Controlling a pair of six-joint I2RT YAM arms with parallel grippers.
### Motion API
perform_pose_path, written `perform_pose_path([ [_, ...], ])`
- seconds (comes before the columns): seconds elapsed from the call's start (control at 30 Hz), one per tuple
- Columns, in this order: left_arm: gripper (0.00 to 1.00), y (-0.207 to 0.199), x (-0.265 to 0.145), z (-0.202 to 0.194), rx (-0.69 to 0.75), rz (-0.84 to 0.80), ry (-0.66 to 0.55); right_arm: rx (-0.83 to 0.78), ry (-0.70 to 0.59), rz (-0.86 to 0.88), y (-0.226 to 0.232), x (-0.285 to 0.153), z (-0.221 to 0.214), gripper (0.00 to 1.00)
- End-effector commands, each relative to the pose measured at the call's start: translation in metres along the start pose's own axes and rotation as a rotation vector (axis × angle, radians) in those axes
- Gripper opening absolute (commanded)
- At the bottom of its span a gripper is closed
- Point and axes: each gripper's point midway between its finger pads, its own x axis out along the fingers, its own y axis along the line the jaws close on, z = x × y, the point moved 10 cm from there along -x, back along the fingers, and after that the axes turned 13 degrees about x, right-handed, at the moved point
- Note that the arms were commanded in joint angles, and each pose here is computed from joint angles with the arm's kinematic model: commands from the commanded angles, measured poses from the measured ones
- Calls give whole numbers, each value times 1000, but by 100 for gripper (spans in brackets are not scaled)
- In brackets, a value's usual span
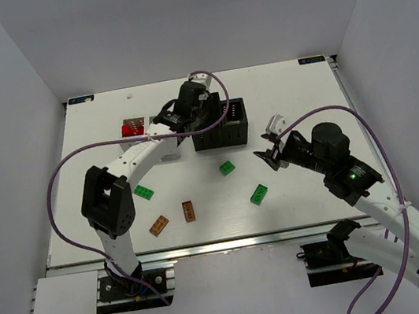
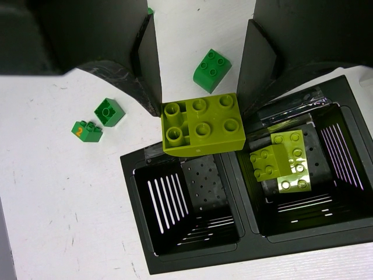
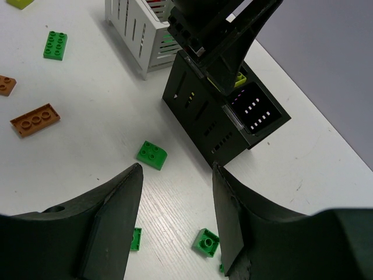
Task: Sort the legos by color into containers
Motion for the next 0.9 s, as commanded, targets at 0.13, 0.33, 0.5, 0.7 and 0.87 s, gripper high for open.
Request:
perform_pose_path([
  [0.13, 16, -3, -30, 23, 33, 15, -75, -32, -49, -12, -1, 0, 8, 57],
  [0.33, 16, 1, -31, 25, 42, 42, -69, -31, -46, -11, -1, 0, 8, 57],
  [0.5, 16, 8, -34, 28, 36, 86, -76, -32, -49, -12, -1, 0, 8, 57],
  [0.7, 17, 23, -24, 32, 42, 183, -56, -31, -48, -10, -1, 0, 8, 57],
  [0.87, 18, 30, -17, 42, 40, 209, -59, -32, -51, -9, -1, -1, 9, 57],
])
